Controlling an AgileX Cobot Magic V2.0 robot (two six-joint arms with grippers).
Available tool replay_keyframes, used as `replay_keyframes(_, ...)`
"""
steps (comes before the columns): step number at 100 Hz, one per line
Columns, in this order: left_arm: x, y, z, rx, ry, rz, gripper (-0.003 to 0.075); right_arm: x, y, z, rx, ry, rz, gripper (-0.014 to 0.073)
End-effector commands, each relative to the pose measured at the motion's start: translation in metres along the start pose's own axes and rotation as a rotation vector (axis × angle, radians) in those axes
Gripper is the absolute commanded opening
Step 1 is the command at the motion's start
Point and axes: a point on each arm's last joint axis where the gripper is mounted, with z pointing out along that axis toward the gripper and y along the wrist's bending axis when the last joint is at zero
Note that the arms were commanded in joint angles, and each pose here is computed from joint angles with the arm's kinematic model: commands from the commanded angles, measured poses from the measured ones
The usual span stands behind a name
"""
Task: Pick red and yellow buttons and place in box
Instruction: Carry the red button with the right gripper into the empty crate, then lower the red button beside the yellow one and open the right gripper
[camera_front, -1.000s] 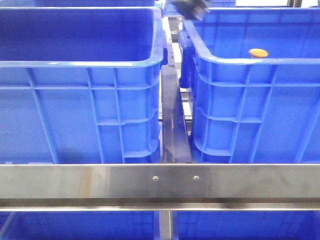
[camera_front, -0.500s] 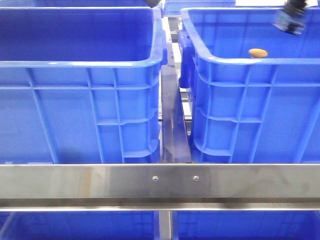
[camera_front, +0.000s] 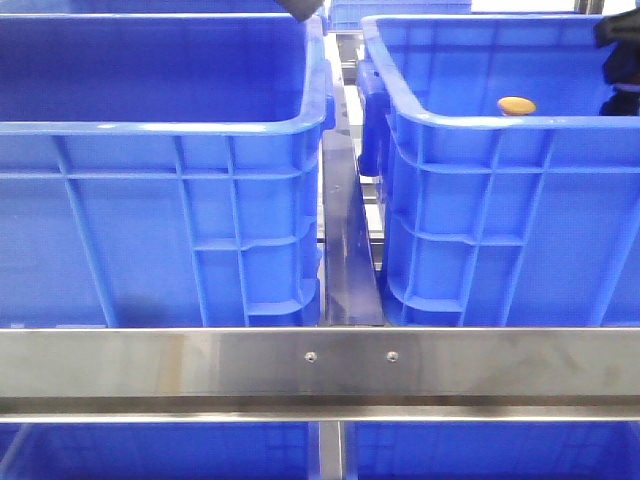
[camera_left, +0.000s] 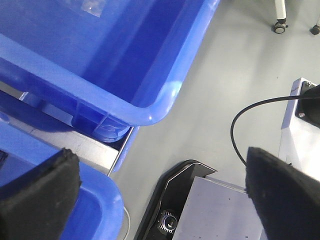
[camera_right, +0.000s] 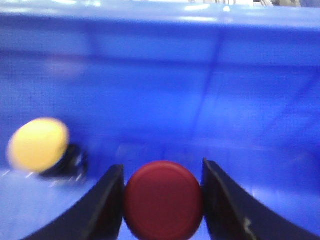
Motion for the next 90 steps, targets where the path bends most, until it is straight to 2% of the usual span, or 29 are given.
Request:
replay_keyframes(1, -0.010, -0.014, -0.021, 0.008, -0.095, 0.023, 0.0617, -0.023, -0.008, 0.000, 0.045, -0.078, -0.005, 0.0183)
replay_keyframes(22, -0.010, -0.015, -0.021, 0.012, -0.088, 0.024, 0.0617, -0.017, -0.012, 0.023, 0.062, -0.058, -0.003, 0.0183)
replay_keyframes(62, -0.010, -0.015, -0.021, 0.018, -0.091, 0.020, 0.0617, -0.015, -0.015, 0.026, 0.085, -0.058, -0.001, 0.0195)
replay_keyframes(71, -0.010, -0.015, -0.021, 0.018, -0.091, 0.020, 0.0617, -0.015, -0.014, 0.026, 0.081, -0.057, 0.001, 0.0301)
replay_keyframes(81, -0.010, -0.016, -0.021, 0.022, -0.086, 0.020, 0.0617, -0.015, -0.014, 0.026, 0.080, -0.057, 0.002, 0.0471)
replay_keyframes(90, -0.009, -0.016, -0.020, 0.027, -0.077, 0.021, 0.0617, -0.016, -0.014, 0.025, 0.081, -0.058, 0.001, 0.0549)
